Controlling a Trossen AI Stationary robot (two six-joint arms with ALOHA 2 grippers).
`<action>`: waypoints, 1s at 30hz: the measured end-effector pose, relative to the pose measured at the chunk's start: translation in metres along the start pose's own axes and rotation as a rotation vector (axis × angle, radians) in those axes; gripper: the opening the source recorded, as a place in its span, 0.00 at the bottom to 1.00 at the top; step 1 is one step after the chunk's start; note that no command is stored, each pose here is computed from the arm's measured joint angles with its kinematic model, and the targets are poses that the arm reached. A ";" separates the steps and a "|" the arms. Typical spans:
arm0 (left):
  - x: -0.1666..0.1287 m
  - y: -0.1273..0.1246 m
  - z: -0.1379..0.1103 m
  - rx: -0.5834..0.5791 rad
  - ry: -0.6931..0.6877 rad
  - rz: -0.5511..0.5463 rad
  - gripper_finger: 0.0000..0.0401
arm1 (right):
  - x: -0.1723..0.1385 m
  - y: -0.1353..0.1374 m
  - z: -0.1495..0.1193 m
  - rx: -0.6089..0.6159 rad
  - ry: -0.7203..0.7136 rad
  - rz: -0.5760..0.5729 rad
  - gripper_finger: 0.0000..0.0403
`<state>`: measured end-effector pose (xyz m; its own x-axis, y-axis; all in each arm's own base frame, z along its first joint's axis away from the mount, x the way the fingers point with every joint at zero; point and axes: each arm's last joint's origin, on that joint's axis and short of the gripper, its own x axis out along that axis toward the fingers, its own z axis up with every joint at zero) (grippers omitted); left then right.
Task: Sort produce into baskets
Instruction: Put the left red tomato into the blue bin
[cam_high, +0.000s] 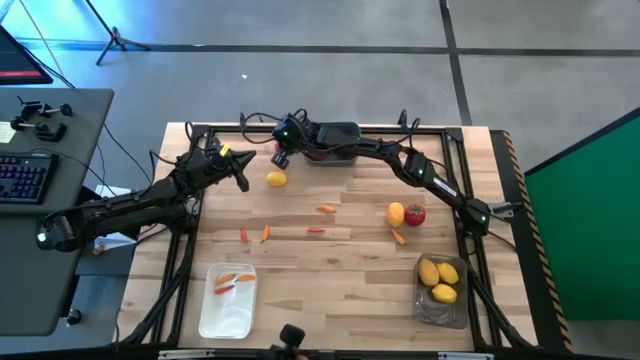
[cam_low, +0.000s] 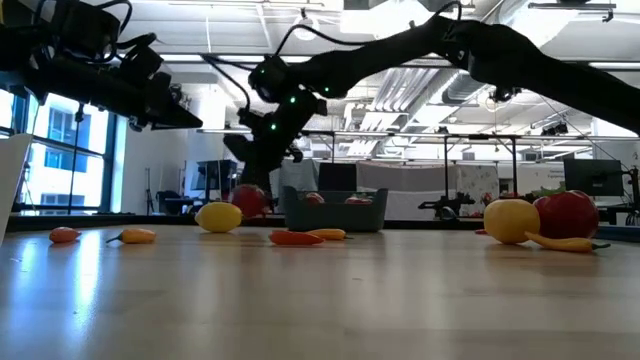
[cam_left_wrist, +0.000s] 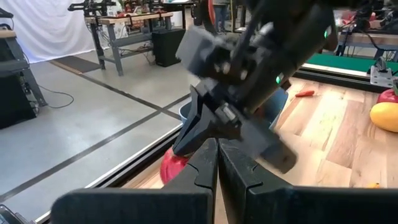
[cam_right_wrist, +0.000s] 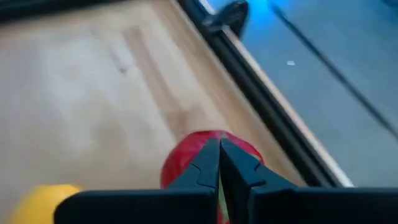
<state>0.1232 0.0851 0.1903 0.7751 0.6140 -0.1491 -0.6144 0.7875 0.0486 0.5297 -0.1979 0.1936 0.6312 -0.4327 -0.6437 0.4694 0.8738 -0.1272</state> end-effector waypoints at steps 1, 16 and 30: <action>0.000 0.000 0.000 0.000 0.002 0.001 0.00 | -0.002 0.000 0.001 0.002 0.000 0.018 0.00; 0.000 0.000 -0.001 -0.007 0.006 0.003 0.00 | -0.051 -0.020 0.031 -0.029 -0.030 -0.034 0.00; 0.000 0.000 -0.001 -0.008 0.006 0.003 0.00 | -0.077 -0.085 0.022 -0.028 0.179 -0.209 0.00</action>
<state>0.1231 0.0851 0.1898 0.7727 0.6157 -0.1545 -0.6175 0.7855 0.0416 0.4544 -0.2434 0.2703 0.4018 -0.5607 -0.7240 0.5595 0.7762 -0.2906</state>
